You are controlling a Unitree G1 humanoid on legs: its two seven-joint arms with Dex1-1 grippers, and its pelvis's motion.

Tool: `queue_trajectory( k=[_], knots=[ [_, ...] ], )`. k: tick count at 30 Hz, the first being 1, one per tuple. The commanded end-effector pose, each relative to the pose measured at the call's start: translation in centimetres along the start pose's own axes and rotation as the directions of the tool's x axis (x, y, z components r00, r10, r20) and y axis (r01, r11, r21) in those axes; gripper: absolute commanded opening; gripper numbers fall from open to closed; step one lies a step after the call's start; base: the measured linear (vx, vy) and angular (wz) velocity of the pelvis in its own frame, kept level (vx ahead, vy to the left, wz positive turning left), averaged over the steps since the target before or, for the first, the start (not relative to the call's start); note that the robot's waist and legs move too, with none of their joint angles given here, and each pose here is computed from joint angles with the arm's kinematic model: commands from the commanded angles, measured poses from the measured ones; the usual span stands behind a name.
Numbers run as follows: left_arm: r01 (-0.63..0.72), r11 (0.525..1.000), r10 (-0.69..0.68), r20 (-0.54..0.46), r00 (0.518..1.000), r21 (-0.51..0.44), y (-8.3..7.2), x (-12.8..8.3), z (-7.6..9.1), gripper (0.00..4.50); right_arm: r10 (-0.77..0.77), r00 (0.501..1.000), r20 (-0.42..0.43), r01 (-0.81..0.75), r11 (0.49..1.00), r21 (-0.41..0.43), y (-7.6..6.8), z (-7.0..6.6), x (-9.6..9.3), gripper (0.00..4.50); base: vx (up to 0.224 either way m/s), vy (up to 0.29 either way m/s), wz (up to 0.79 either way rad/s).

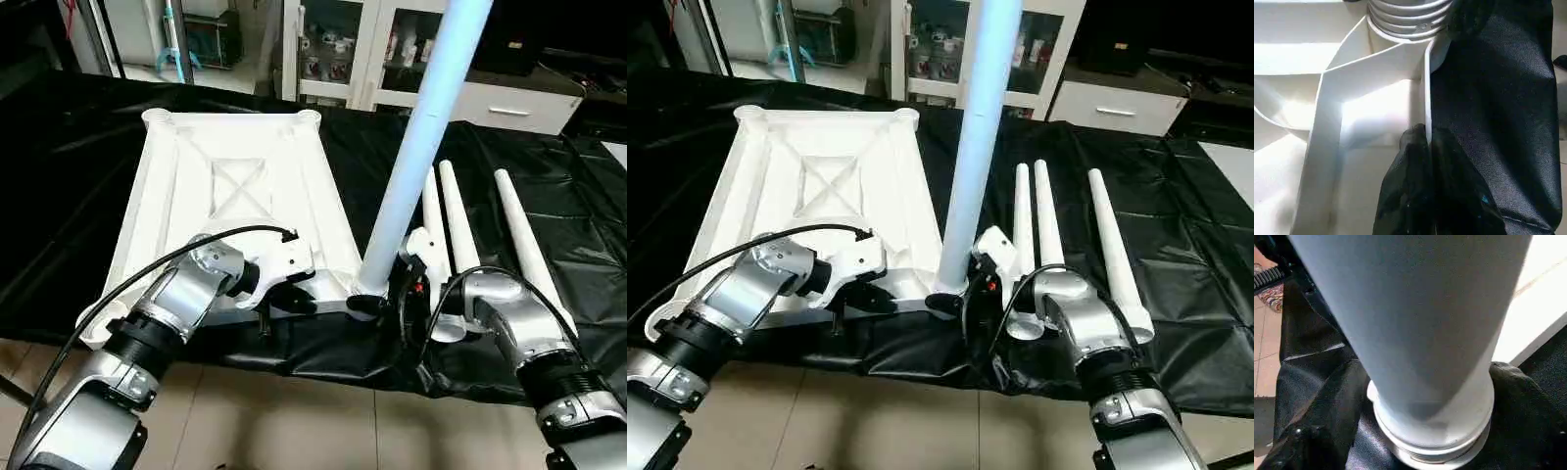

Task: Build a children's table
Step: Rotate leg to tighten

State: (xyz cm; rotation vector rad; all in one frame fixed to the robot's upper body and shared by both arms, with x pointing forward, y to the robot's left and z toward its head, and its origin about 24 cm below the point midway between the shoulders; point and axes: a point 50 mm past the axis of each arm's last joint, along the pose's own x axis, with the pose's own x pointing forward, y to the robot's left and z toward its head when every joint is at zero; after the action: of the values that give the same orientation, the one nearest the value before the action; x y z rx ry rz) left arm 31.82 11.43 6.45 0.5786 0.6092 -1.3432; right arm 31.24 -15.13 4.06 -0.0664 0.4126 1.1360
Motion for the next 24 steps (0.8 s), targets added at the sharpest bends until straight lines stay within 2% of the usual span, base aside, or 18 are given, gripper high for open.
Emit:
queue_trajectory(
  k=[1,8,15,16,17,18,19,20,23,24],
  knots=[
    [0.094,0.994,-0.101,-0.115,0.988,-0.062,-1.6,1.6,-2.6,0.00,0.004,1.000,-0.014,-0.004,1.000,-0.001,0.0,-0.2,-0.3,3.53,0.000,0.000,0.00],
    [0.096,0.993,-0.103,-0.114,0.988,-0.063,-1.6,1.6,-2.6,0.00,0.004,1.000,-0.014,-0.004,1.000,-0.003,0.0,-0.1,-0.3,2.95,0.000,0.000,0.00],
    [0.094,0.993,-0.101,-0.110,0.989,-0.073,-1.7,1.7,-2.6,0.00,-0.005,1.000,-0.009,0.005,1.000,-0.008,0.0,-0.3,-0.1,2.85,0.000,0.000,0.00],
    [0.064,0.995,-0.072,-0.093,0.993,-0.081,-1.5,1.8,-2.4,0.00,-0.077,0.997,-0.014,0.077,0.997,0.000,-0.4,-0.6,0.1,2.84,0.000,0.000,0.00],
    [0.064,0.995,-0.072,-0.093,0.993,-0.081,-1.5,1.8,-2.4,0.00,-0.077,0.997,-0.014,0.077,0.997,0.000,-0.4,-0.6,0.1,2.84,0.000,0.000,0.00],
    [0.001,0.995,-0.007,-0.066,0.998,-0.104,-1.0,2.1,-2.1,0.00,-0.202,0.979,-0.016,0.202,0.979,0.021,-1.1,-1.0,0.4,2.83,0.000,0.000,0.00],
    [-0.029,0.993,0.022,-0.058,0.998,-0.116,-0.8,2.3,-1.9,0.00,-0.253,0.968,-0.011,0.253,0.967,0.044,-1.4,-1.2,0.6,2.83,0.000,0.000,0.00],
    [-0.036,0.992,0.029,-0.057,0.998,-0.119,-0.7,2.3,-1.9,0.00,-0.264,0.964,-0.009,0.264,0.963,0.050,-1.4,-1.3,0.7,2.83,0.000,0.000,0.00],
    [-0.127,0.980,0.120,-0.051,0.991,-0.151,0.0,2.8,-1.4,0.00,-0.400,0.916,-0.001,0.398,0.910,0.116,-1.7,-1.6,1.7,2.81,0.000,0.000,0.00],
    [-0.127,0.980,0.120,-0.051,0.991,-0.151,0.0,2.8,-1.4,0.00,-0.400,0.916,-0.001,0.398,0.910,0.116,-1.7,-1.6,1.7,2.81,0.000,0.000,0.00]
  ],
)
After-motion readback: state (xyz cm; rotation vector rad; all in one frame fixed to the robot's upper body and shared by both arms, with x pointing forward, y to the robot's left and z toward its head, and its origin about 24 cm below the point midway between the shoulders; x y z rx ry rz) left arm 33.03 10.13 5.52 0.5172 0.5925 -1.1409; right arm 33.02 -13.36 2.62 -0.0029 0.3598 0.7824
